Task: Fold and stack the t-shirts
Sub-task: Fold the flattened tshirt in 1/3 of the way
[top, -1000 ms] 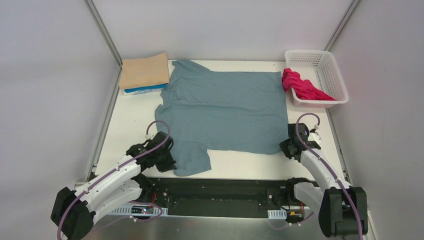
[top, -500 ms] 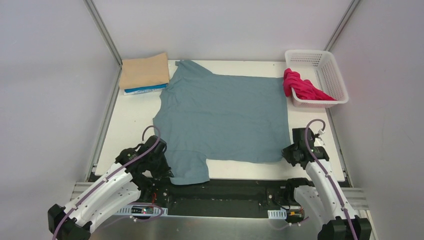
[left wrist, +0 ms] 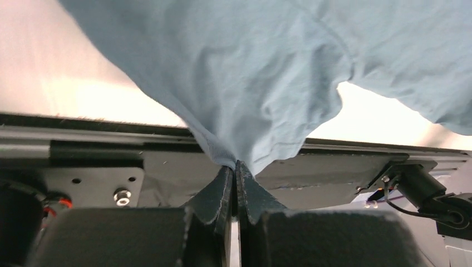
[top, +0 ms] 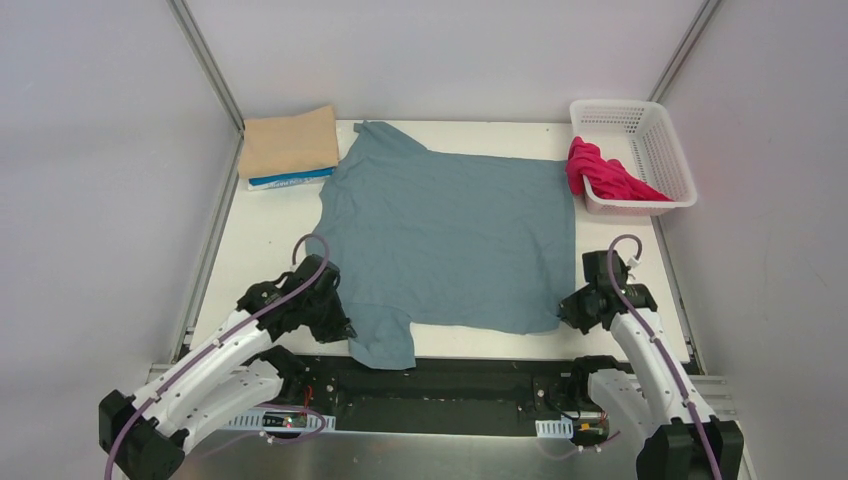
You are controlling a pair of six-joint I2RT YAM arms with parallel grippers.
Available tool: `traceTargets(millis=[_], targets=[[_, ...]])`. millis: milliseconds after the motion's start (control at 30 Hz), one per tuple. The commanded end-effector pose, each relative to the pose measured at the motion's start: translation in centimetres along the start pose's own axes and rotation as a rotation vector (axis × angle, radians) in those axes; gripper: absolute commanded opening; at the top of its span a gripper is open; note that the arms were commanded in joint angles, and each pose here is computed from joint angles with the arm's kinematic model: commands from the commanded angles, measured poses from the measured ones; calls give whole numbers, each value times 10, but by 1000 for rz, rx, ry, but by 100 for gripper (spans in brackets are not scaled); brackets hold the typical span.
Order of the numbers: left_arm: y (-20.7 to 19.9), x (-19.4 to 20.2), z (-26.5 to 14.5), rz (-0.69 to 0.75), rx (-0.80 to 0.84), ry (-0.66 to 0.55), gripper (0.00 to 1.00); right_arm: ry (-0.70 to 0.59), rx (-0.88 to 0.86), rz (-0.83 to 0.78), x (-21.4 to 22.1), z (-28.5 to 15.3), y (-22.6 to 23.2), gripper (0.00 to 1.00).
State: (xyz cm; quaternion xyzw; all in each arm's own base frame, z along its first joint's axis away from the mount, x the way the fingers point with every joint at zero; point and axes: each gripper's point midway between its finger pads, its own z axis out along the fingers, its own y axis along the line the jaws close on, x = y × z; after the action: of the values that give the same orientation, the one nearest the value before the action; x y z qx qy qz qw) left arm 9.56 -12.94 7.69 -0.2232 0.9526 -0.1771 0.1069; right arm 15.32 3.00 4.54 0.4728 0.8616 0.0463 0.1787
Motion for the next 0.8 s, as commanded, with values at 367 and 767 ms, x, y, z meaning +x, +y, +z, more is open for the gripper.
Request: traceTargets(millis=[367, 767], targets=[[-102, -108, 5, 136, 59, -204, 0, -86, -117, -89, -51, -21, 79, 4], [-124, -188, -11, 51, 121, -386, 0, -128, -122, -106, -84, -13, 115, 3]])
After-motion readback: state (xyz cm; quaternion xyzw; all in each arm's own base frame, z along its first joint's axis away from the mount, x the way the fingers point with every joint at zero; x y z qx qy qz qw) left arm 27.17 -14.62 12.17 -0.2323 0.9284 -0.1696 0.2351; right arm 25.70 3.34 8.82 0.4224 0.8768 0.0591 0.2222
